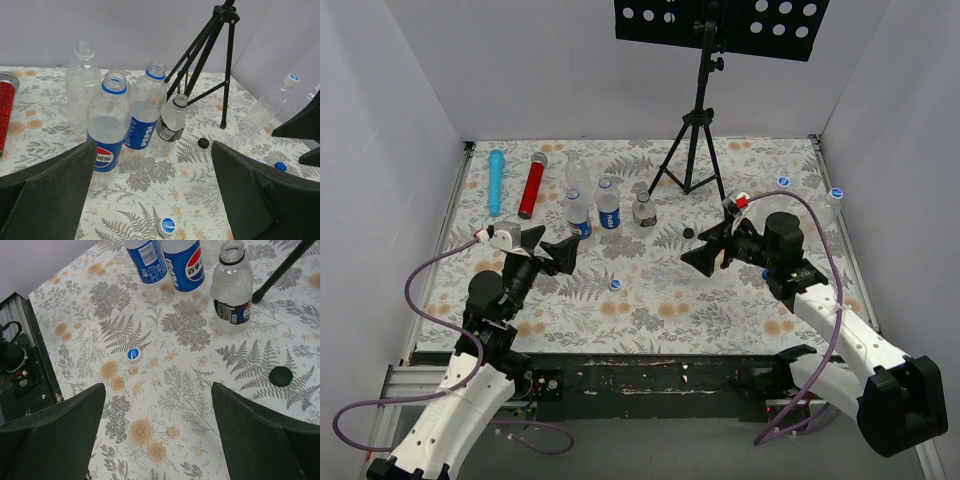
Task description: Screw on the bottle caps
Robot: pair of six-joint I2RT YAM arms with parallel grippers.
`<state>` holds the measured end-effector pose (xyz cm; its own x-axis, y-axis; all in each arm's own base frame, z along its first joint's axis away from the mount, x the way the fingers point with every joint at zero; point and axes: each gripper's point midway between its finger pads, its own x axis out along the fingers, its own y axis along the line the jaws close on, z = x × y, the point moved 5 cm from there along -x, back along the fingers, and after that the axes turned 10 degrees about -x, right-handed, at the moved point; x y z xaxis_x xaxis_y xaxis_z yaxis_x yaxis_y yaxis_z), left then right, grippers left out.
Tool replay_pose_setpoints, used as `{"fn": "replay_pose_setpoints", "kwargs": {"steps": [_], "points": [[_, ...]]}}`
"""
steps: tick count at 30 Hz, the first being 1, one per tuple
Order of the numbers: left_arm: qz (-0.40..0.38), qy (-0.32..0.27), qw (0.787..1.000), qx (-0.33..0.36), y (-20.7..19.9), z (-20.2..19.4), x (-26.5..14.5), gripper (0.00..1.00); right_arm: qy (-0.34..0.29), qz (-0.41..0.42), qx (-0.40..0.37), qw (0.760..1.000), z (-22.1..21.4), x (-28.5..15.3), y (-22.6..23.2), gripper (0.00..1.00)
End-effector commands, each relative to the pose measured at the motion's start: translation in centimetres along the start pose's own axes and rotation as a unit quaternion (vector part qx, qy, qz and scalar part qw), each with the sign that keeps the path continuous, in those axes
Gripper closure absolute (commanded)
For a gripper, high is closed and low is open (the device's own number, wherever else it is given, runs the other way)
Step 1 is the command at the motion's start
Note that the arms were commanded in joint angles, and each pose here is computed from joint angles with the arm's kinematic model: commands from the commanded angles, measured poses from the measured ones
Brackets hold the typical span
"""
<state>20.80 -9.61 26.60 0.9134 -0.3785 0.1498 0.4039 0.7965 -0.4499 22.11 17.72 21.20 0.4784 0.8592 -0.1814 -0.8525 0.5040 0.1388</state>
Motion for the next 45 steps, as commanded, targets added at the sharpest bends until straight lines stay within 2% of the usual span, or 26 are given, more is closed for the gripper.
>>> {"fn": "replay_pose_setpoints", "kwargs": {"steps": [1, 6, 15, 29, 36, 40, 45], "points": [[0.003, 0.011, 1.000, 0.020, 0.3, -0.2, 0.3, 0.02, -0.042, 0.029, -0.077, 0.996, 4.5, 1.7, 0.2, 0.06], [0.008, 0.016, 0.999, 0.038, 0.3, 0.3, 0.3, 0.02, -0.015, -0.037, -0.112, 0.993, 6.0, 5.1, -1.1, 0.09], [-0.012, -0.010, 0.997, 0.071, -0.3, 1.5, -1.0, 0.02, 0.040, -0.090, -0.122, 0.988, 6.6, 11.9, -4.7, 0.16], [-0.049, -0.009, 0.996, 0.067, -1.4, 1.7, -1.2, 0.02, 0.098, -0.076, -0.098, 0.987, 5.4, 19.0, -8.1, 0.32], [-0.060, -0.001, 0.996, 0.067, -1.6, 1.3, -1.1, 0.02, 0.122, -0.064, -0.094, 0.986, 4.2, 20.3, -8.6, 0.41], [-0.070, 0.010, 0.995, 0.067, -1.8, 0.9, -0.8, 0.02, 0.124, -0.058, -0.095, 0.986, 3.9, 20.4, -8.4, 0.51], [-0.102, 0.036, 0.992, 0.070, -2.3, 0.1, -0.6, 0.02, 0.128, -0.048, -0.099, 0.986, 4.1, 18.8, -7.4, 0.78]]}}
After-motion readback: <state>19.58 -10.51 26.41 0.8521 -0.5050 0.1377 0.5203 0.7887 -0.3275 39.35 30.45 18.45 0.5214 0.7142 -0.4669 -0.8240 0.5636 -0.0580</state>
